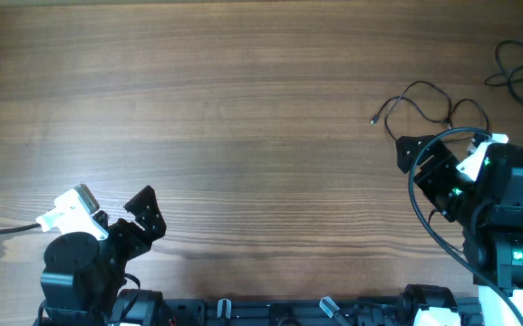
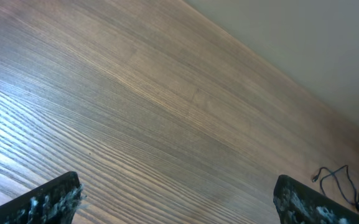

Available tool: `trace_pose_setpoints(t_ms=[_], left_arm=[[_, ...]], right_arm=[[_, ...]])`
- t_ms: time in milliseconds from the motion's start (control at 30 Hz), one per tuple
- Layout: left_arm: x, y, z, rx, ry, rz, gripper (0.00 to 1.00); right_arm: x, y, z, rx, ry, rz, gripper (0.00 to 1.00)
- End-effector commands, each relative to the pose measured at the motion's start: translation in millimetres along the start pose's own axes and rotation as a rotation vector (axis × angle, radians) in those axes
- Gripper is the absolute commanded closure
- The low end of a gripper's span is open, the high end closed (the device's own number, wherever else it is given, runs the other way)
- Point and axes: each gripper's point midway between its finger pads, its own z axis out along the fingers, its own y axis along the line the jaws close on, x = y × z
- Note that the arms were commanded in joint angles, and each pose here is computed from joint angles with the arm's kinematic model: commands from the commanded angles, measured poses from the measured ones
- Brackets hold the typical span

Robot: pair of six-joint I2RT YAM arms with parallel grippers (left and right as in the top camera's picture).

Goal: Untangle cables

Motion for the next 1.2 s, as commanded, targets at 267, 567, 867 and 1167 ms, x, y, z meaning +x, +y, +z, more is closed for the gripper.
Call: trace_pose_setpoints(t_ms=[267, 567, 867, 1167], left_arm=[[-1, 2, 0, -0.010, -0.012, -0.013, 0.00], [-1, 2, 0, -0.010, -0.012, -0.013, 0.00], [-1, 2, 0, -0.010, -0.012, -0.013, 0.00], [-1, 2, 0, -0.010, -0.012, -0.013, 0.00]], right_arm=[[17, 23, -18, -0.102, 0.002, -0.091, 0.00], [20, 35, -48, -0.191, -0.072, -0.129, 0.00], [0, 12, -88, -0.127, -0.390, -0.311, 0.00], [-2, 34, -74, -0.378, -0.700, -0.616, 0.00]])
